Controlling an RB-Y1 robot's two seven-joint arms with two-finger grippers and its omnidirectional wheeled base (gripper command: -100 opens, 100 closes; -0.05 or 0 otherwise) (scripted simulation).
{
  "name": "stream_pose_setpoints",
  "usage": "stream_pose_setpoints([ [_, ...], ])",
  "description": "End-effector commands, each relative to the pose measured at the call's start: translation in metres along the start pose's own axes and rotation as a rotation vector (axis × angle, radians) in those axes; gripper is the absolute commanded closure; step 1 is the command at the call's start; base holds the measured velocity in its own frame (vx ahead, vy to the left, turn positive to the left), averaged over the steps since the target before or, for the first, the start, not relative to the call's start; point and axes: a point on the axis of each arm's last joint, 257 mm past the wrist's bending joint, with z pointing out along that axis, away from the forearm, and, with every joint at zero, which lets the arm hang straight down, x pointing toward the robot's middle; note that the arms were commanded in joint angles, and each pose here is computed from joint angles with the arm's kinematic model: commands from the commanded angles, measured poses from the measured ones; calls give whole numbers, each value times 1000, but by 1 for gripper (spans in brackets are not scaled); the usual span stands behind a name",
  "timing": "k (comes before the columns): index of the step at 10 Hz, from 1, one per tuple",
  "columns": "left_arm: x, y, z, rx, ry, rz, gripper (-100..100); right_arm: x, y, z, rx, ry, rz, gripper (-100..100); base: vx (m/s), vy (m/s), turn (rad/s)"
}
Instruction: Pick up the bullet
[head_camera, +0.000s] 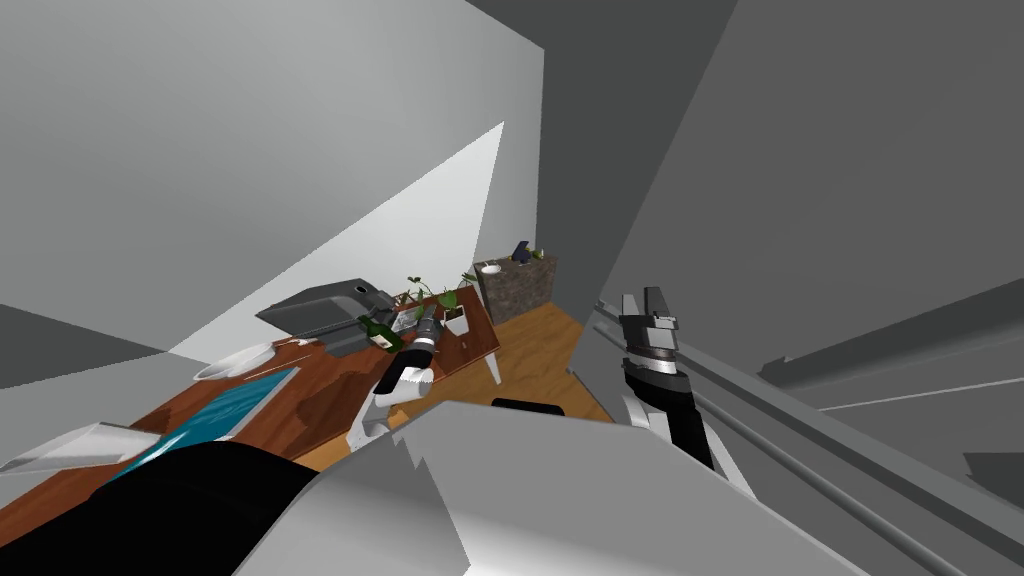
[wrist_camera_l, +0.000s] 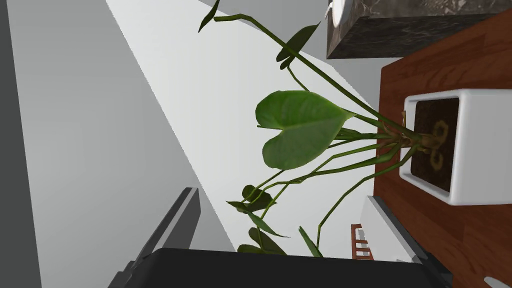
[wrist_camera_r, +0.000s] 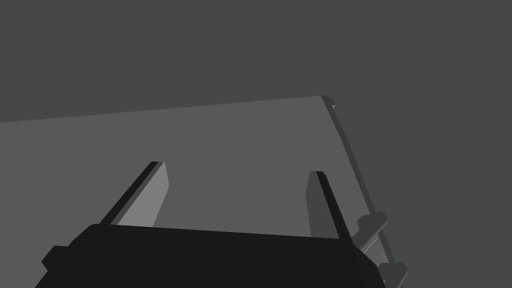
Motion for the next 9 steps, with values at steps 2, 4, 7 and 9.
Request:
stream_pose_setpoints([
  [2,-10,17,1,-64,-13,-16,-100,0,0,0,0,0,0,0,8,-44,-139],
  [4,-19,34,0,-122,-25,-31,-100,0,0,0,0,0,0,0,22,-58,-107],
  [7,-36,66,-5,-229,-49,-58,-100,0,0,0,0,0,0,0,27,-56,-128],
  [9,-45,84,-9,-291,-60,-69,-100,0,0,0,0,0,0,0,29,-38,-117],
])
